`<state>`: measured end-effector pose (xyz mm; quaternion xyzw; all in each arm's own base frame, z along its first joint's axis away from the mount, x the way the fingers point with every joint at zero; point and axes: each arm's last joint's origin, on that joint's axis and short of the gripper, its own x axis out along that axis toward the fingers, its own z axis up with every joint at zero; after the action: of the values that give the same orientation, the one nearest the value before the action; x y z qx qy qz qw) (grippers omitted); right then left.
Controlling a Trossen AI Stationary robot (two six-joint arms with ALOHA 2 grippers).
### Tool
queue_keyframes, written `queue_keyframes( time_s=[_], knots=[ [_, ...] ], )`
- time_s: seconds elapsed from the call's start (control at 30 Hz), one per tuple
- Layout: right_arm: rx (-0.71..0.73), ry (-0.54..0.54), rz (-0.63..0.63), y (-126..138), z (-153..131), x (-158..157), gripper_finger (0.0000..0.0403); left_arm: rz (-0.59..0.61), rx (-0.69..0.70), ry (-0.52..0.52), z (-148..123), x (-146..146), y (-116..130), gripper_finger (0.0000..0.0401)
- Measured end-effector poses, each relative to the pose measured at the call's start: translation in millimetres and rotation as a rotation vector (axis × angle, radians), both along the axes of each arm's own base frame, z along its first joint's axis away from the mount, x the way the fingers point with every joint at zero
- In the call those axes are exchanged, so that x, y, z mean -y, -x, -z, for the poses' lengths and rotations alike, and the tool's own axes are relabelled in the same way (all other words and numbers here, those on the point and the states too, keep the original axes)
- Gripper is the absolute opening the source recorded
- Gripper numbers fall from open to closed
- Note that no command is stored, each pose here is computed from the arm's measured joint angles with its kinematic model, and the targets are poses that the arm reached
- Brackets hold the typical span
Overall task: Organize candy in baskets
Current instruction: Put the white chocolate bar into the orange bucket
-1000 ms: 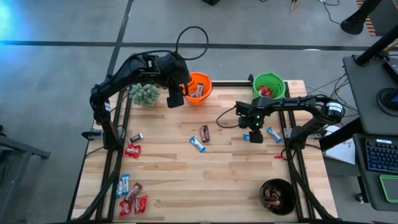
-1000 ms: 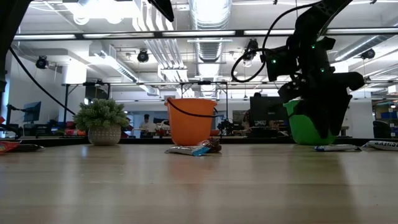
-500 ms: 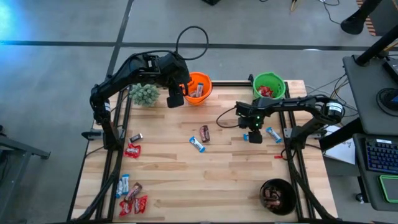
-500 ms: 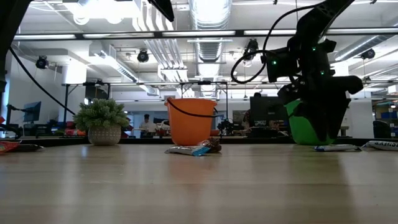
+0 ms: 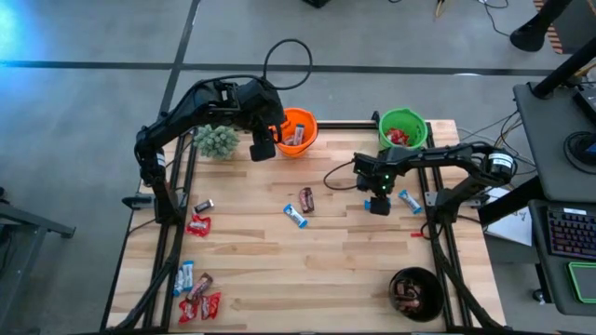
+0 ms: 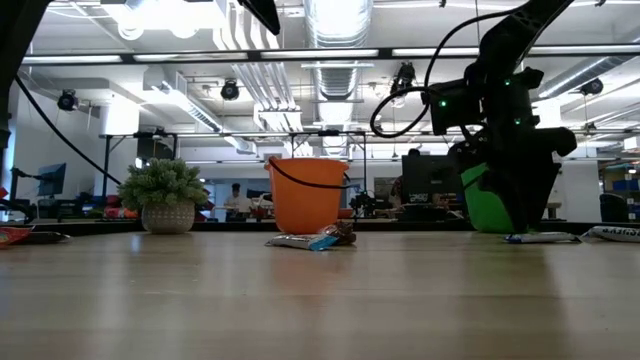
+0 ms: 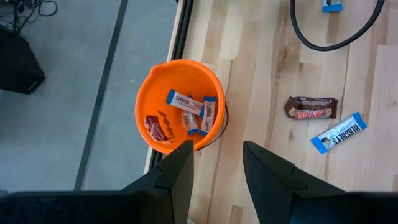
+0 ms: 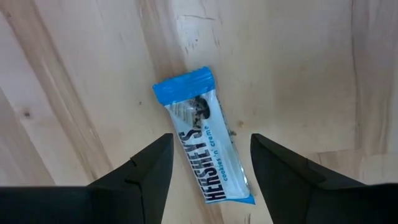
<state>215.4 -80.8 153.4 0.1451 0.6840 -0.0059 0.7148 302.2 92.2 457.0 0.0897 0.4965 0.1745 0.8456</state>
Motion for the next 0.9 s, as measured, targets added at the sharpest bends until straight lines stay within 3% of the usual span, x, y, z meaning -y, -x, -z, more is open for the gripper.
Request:
queue_keyframes(
  time_s=[0.3, 0.6, 0.9],
  knots=[
    [-0.015, -0.006, 0.079, 0.0, 0.0, 0.0, 0.0203, 0.000, 0.000, 0.000, 0.0, 0.1, 0.0, 0.0121],
    [0.010, -0.012, -0.089, 2.7, 3.5, -2.1, 0.0203, 0.000, 0.000, 0.000, 0.0, 0.0, 0.0, 0.0121],
    [0.013, 0.008, -0.110, 2.6, 4.2, -1.3, 0.0203, 0.000, 0.001, 0.000, -0.1, 0.0, 0.0, 0.0121]
  ],
)
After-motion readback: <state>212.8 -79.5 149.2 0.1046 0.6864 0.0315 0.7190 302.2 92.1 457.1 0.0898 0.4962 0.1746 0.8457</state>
